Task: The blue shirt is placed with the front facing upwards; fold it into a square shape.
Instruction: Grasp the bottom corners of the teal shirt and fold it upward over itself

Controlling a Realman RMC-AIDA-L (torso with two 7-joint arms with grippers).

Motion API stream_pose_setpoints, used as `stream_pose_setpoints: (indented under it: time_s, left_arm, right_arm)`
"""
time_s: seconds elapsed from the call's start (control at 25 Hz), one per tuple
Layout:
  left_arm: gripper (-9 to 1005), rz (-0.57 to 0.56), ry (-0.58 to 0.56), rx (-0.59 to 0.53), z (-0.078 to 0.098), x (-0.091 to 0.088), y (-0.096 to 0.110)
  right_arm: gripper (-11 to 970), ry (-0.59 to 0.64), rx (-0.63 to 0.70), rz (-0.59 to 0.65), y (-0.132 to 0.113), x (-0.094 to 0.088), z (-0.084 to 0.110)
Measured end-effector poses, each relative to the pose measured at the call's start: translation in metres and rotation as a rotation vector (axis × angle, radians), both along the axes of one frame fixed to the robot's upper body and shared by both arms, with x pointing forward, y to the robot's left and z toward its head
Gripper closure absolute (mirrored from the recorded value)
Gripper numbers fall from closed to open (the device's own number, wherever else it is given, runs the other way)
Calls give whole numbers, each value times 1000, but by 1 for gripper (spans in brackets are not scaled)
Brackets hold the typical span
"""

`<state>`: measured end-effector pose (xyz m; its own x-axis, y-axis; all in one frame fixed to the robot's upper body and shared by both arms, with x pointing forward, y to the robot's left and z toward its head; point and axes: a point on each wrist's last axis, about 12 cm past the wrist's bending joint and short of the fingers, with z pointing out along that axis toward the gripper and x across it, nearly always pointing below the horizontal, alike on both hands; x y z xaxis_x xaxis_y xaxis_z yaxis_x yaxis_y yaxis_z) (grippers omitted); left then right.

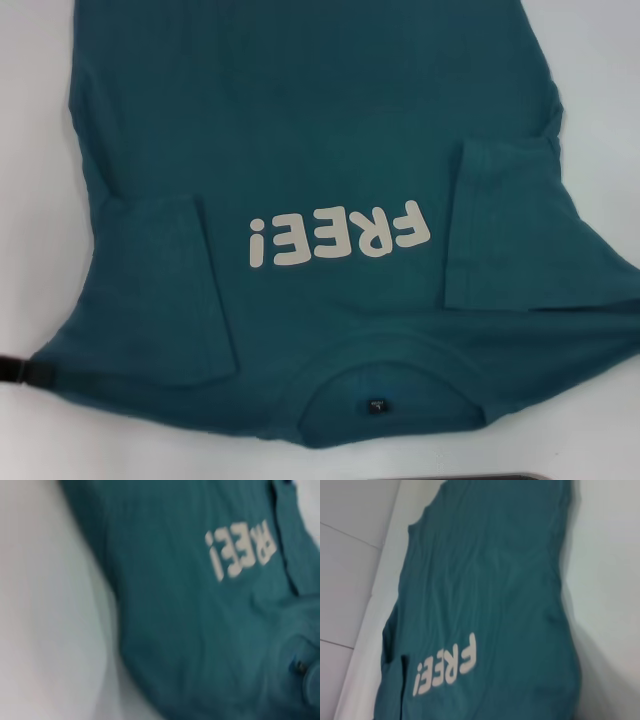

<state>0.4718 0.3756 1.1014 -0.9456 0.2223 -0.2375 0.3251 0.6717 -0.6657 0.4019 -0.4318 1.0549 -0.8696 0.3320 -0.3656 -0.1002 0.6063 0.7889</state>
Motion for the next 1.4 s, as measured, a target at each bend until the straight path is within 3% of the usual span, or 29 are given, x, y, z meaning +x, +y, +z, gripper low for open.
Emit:
stream_pose_setpoints:
  time_s: [0.24,0.56,0.8,1.04,1.4]
  left_arm:
    - [985,38,-103,-34,11,27,-6]
    - [985,35,-264,-40,33,84,-33]
    - [985,44,-396,-24,61,125,-51]
    - [985,124,-500,-12,75,151,-55]
    - [984,279,-620,15,74,180,-58]
  right_arm:
    - [931,-67,-8,7,3,27,10]
    - [931,-185,-50,10,16,83,28]
    - [930,-260,-95,19,29,124,44]
    - [930,-336,-136,2,43,162,60]
    - [930,-418,-213,-46,71,203,67]
